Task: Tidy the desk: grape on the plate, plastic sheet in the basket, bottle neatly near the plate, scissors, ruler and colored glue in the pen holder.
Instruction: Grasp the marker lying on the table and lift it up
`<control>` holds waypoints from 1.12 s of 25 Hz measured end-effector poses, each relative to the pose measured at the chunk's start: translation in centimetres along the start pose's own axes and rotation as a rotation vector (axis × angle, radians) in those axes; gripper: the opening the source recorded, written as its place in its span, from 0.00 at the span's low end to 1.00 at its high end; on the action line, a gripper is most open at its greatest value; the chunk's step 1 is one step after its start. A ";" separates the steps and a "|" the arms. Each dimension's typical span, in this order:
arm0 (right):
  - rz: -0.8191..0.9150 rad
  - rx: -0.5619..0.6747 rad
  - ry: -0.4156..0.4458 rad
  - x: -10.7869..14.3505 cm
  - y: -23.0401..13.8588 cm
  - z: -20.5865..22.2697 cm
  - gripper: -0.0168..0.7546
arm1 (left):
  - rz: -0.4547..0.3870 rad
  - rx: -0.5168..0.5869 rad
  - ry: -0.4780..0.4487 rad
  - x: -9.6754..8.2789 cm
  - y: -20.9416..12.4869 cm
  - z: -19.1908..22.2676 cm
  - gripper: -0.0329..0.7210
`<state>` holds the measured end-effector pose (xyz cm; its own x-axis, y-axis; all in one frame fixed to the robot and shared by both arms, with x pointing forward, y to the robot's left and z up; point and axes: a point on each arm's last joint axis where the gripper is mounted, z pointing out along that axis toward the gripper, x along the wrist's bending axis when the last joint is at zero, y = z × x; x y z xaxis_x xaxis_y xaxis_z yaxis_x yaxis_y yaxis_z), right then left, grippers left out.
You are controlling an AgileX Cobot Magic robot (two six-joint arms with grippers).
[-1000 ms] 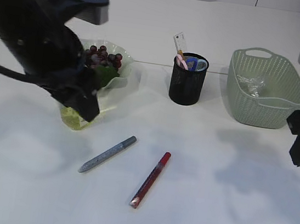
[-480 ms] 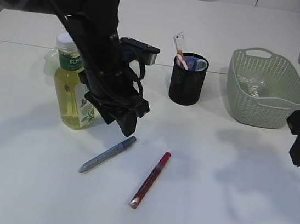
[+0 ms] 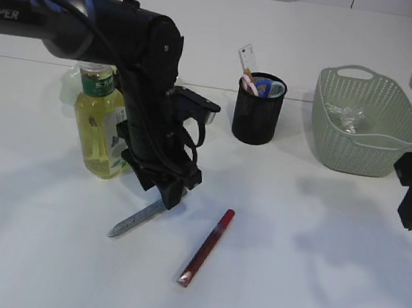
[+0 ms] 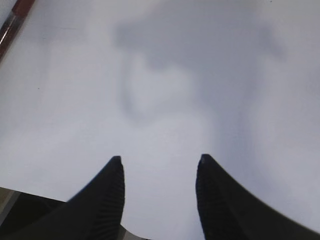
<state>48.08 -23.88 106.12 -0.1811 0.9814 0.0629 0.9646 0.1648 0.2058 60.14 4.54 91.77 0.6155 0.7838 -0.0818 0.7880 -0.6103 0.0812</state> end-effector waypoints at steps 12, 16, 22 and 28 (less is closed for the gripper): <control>0.000 0.000 0.000 0.0 0.0 0.0 0.51 | 0.016 0.003 0.004 0.2 0.3 1.7 0.57; 0.000 0.000 0.000 0.0 0.0 0.0 0.51 | 0.015 0.019 0.003 0.3 0.3 2.6 0.56; 0.000 0.000 0.000 0.0 0.0 0.0 0.51 | 0.014 0.029 0.002 0.4 0.4 3.3 0.55; 0.000 0.000 0.000 0.0 0.0 0.0 0.51 | 0.014 0.033 0.003 0.4 0.4 3.4 0.45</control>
<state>48.08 -23.88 106.12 -0.1811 0.9814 0.0629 0.9646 0.1648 0.2058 60.72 4.21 88.40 0.6269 0.7752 -0.0780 0.7791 -0.6249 0.0499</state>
